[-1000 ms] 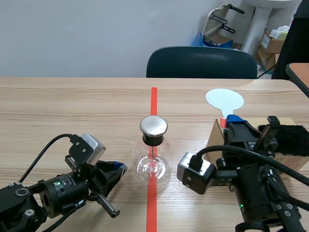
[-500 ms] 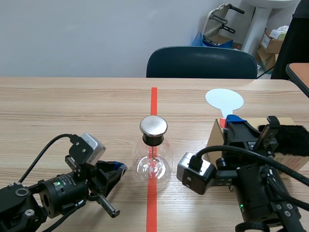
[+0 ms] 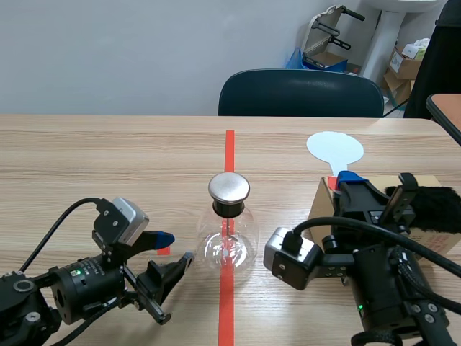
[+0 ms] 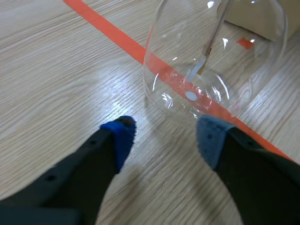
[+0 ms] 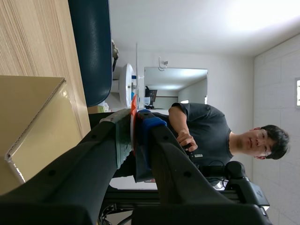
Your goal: Do the electroscope experiment
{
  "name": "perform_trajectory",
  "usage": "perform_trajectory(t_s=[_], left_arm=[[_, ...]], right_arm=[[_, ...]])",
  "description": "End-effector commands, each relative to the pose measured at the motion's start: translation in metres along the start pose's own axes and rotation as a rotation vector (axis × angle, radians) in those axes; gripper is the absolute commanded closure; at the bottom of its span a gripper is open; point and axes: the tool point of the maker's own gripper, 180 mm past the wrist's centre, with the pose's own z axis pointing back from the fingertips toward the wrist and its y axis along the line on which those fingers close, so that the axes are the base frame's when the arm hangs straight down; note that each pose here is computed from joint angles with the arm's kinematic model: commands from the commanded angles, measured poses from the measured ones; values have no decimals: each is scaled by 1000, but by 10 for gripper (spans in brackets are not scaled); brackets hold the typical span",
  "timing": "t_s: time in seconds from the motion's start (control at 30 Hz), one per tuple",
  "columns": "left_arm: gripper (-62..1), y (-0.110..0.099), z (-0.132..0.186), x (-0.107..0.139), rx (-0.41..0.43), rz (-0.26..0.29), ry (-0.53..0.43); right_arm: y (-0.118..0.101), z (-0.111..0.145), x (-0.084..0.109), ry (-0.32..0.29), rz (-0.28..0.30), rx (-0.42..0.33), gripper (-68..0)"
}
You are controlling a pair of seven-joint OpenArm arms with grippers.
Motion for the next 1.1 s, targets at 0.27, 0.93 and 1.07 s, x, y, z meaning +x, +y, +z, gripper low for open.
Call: perform_trajectory(t_s=[0.27,0.93,1.07], left_arm=[[-453,10,36,19,-120,92,-73],[-513,-38,138,50,-351,191,-162],[-513,-37,149,54,-315,165,-191]], right_arm=[[-17,-3,-1,-11,-17,-84,-15],[-53,62,-42,-83,-22,-96,-15],[-58,70,-62,-94,-40,-94,-15]])
